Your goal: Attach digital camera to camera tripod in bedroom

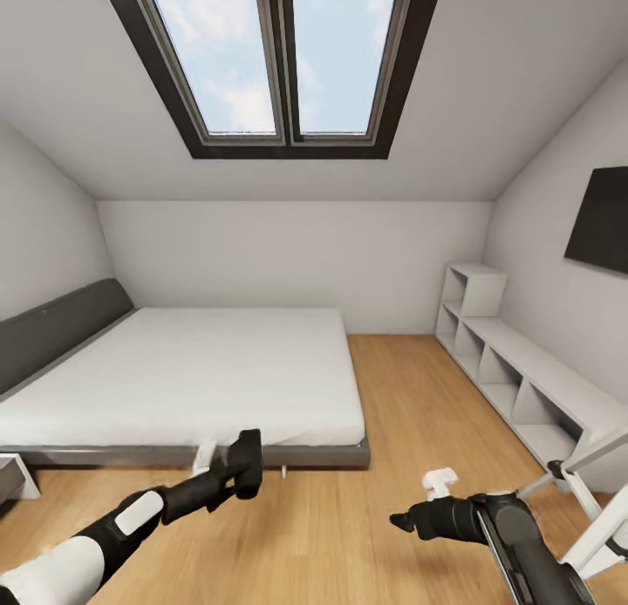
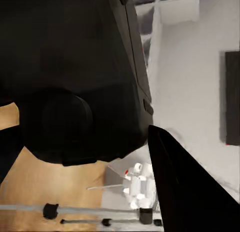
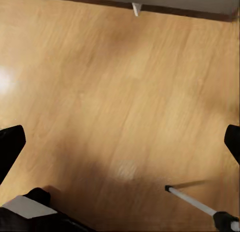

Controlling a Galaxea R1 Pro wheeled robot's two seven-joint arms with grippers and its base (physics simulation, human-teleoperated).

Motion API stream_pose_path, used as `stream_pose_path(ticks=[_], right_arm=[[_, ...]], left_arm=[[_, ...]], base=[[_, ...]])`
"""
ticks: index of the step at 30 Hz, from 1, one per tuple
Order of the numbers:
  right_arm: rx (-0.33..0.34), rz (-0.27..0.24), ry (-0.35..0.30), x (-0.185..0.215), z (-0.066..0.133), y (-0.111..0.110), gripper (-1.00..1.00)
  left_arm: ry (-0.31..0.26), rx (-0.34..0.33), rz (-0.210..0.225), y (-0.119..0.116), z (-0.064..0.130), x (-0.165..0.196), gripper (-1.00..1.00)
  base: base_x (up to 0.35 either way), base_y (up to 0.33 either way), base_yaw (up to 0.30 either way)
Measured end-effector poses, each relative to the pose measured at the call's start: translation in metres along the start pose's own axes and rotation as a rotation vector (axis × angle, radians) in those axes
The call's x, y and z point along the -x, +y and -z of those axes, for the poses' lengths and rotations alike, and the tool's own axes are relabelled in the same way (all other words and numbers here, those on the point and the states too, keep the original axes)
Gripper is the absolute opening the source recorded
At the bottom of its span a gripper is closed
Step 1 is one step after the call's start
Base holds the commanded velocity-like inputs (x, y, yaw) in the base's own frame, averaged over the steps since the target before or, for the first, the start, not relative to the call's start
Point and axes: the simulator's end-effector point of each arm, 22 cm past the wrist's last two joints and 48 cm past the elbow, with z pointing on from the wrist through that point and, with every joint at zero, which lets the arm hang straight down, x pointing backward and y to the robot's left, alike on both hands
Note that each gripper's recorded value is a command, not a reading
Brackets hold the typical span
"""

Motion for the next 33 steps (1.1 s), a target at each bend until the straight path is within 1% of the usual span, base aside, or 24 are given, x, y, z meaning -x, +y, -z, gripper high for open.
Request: stream_pose_path(ticks=[1, 2, 3, 4, 5, 6, 7, 8, 9, 12, 13, 20, 21, 27, 28, 30, 33], right_arm=[[-0.03, -0.01, 0.07, -0.028, -0.014, -0.007, 1.0], [-0.041, -0.02, 0.114, -0.045, -0.022, -0.01, 1.0], [-0.051, -0.029, 0.155, -0.063, -0.028, -0.013, 1.0], [-0.058, -0.037, 0.196, -0.08, -0.033, -0.014, 1.0], [-0.068, -0.048, 0.268, -0.114, -0.043, -0.017, 1.0], [-0.069, -0.055, 0.305, -0.133, -0.046, -0.017, 1.0], [-0.07, -0.058, 0.334, -0.148, -0.049, -0.017, 1.0], [-0.075, -0.058, 0.379, -0.176, -0.054, -0.017, 1.0], [-0.077, -0.059, 0.4, -0.189, -0.056, -0.017, 1.0], [-0.093, -0.053, 0.444, -0.221, -0.057, -0.018, 1.0], [-0.107, -0.047, 0.468, -0.24, -0.057, -0.019, 1.0], [-0.147, -0.032, 0.536, -0.294, -0.05, -0.018, 1.0], [-0.151, -0.03, 0.554, -0.309, -0.047, -0.016, 1.0], [-0.144, -0.033, 0.603, -0.356, -0.033, -0.004, 1.0], [-0.142, -0.029, 0.614, -0.372, -0.027, -0.001, 1.0], [-0.143, -0.026, 0.615, -0.385, -0.022, 0.003, 1.0], [-0.154, -0.011, 0.593, -0.391, -0.018, 0.004, 1.0]], left_arm=[[0.029, 0.098, 0.049, 0.033, -0.006, -0.026, -1.0], [0.053, 0.151, 0.052, 0.047, -0.009, -0.043, -1.0], [0.057, 0.177, 0.069, 0.053, -0.012, -0.052, -1.0], [0.072, 0.216, 0.055, 0.061, -0.014, -0.061, -1.0], [0.094, 0.289, 0.011, 0.078, -0.014, -0.076, -1.0], [0.091, 0.316, -0.003, 0.084, -0.014, -0.08, -1.0], [0.094, 0.349, -0.029, 0.091, -0.012, -0.085, -1.0], [0.105, 0.418, -0.085, 0.11, -0.007, -0.095, -1.0], [0.103, 0.444, -0.098, 0.118, -0.005, -0.101, -1.0], [0.11, 0.524, -0.142, 0.142, 0.007, -0.118, -1.0], [0.115, 0.57, -0.16, 0.157, 0.016, -0.128, -1.0], [0.129, 0.692, -0.161, 0.196, 0.051, -0.16, -1.0], [0.137, 0.731, -0.159, 0.209, 0.062, -0.17, -1.0], [0.151, 0.881, -0.144, 0.248, 0.108, -0.204, -1.0], [0.148, 0.928, -0.143, 0.261, 0.124, -0.213, -1.0], [0.143, 0.968, -0.143, 0.271, 0.141, -0.223, -1.0], [0.137, 1.012, -0.144, 0.285, 0.165, -0.239, -1.0]], base=[[0.0, 0.0, 0.0], [0.0, 0.0, 0.0], [0.0, 0.0, 0.0], [0.0, 0.0, 0.0], [0.0, 0.0, 0.0], [0.0, 0.0, 0.0], [0.0, 0.0, 0.0], [0.0, 0.0, 0.0], [0.0, 0.0, 0.0], [0.0, 0.0, 0.0], [0.0, 0.0, 0.0], [0.0, 0.0, 0.0], [0.0, 0.0, 0.0], [0.0, 0.0, 0.0], [0.0, 0.0, 0.0], [0.0, 0.0, 0.0], [0.0, 0.0, 0.0]])
